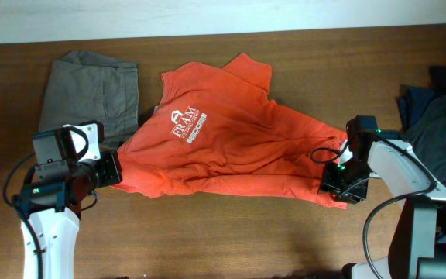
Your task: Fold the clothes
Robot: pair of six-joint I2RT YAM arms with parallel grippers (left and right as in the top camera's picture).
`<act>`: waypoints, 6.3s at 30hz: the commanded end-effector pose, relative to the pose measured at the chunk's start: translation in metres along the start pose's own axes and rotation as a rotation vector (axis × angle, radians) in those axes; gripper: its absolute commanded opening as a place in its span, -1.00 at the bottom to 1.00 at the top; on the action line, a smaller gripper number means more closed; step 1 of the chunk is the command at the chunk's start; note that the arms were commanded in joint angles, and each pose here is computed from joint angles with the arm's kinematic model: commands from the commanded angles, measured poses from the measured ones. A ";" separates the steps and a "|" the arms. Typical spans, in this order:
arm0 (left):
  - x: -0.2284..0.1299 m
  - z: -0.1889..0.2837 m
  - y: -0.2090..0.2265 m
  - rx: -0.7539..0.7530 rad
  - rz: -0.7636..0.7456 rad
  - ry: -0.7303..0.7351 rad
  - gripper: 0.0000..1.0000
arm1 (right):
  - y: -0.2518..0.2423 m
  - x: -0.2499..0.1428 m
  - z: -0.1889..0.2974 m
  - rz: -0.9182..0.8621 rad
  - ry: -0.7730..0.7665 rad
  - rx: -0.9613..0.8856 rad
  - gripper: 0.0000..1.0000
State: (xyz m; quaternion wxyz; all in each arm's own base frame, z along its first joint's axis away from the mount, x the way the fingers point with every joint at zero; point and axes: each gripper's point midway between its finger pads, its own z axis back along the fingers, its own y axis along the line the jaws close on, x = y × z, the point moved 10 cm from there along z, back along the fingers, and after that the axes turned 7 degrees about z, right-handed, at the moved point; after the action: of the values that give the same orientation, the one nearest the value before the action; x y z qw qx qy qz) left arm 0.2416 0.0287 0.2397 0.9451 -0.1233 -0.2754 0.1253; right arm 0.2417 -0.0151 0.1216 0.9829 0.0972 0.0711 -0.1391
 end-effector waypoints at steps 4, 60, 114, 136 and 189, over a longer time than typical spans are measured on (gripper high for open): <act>0.005 0.006 -0.001 0.004 -0.020 -0.031 -0.99 | -0.007 -0.010 -0.016 -0.063 0.023 -0.017 0.02; 0.005 0.006 -0.002 0.000 -0.020 -0.030 -1.00 | 0.005 -0.018 0.025 -0.086 -0.187 0.092 -0.92; 0.025 0.000 -0.002 0.001 -0.027 -0.054 -0.99 | 0.005 0.006 0.026 0.079 -0.094 0.019 -0.02; 0.025 0.000 -0.004 -0.018 -0.028 -0.053 -0.99 | -0.002 0.008 0.058 -0.031 -0.257 -0.142 -0.92; 0.196 0.074 -0.127 -0.521 -0.410 -0.354 -0.99 | 0.054 0.081 0.289 0.048 -0.798 -0.068 -0.92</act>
State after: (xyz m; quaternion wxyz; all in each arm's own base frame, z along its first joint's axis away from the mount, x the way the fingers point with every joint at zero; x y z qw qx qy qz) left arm 0.3431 0.0014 0.4671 0.8212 -0.2469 -0.5080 -0.0815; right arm 0.3340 -0.0429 0.4257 0.9301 -0.0031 -0.3367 -0.1470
